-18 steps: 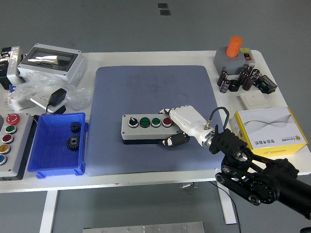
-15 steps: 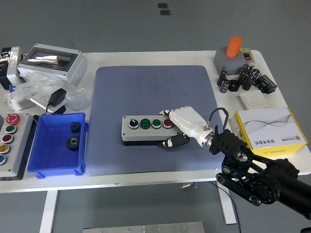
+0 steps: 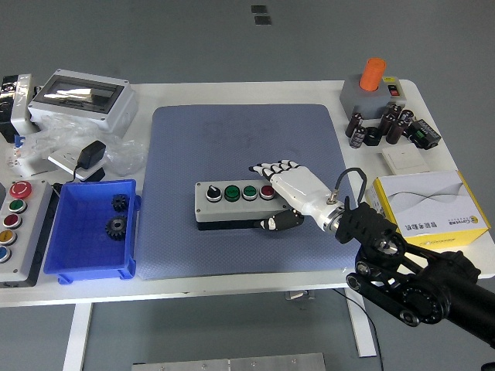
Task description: Pick up the button,place it on the desk,press the button,press the button
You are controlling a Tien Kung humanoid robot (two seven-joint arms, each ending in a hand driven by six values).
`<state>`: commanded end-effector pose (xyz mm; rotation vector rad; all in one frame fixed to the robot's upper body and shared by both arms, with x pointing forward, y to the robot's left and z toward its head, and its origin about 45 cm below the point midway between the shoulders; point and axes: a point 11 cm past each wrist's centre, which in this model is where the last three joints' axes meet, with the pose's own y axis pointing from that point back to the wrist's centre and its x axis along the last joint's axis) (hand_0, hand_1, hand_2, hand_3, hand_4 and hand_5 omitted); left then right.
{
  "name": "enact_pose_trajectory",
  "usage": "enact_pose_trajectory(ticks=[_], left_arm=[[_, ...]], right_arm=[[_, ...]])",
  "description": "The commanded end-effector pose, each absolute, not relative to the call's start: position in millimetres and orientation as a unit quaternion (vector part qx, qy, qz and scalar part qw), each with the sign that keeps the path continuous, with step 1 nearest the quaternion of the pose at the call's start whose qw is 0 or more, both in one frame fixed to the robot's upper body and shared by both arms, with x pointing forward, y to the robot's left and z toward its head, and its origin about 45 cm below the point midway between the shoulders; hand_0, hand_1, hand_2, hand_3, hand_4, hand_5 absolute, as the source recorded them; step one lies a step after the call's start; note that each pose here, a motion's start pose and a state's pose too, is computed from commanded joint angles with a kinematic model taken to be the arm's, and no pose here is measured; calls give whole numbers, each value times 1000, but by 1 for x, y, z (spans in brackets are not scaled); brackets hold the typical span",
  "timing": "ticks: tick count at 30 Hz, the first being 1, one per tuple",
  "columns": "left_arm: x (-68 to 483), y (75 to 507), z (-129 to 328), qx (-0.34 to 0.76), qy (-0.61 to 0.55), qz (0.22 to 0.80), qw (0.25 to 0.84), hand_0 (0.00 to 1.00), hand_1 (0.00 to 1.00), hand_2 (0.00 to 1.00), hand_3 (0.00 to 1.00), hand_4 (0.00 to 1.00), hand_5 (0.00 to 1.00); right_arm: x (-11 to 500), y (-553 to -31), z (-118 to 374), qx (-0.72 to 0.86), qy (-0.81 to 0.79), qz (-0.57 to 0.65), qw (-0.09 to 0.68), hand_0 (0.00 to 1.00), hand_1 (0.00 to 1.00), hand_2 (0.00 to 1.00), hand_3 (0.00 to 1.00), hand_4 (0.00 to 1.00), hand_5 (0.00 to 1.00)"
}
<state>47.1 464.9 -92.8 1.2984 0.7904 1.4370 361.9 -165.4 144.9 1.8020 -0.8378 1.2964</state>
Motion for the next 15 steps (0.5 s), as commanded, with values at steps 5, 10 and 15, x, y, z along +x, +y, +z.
enact_pose_trajectory(ticks=[5,10,15], left_arm=[[47,464,-93,536,328,594,502,743,753,644,658,879,431],[46,464,-93,535,328,596,501,743,752,644,656,878,419],[45,464,-93,536,330,596,499,743,752,644,653,879,412]], right_arm=[[358,-166,156,725,-327,485,363,954,980,998,998,998,465],[361,-182,203,730,-386,487,284,961,998,998,998,998,464],[364,-197,263,698,-410,544,223,987,998,998,998,998,443]])
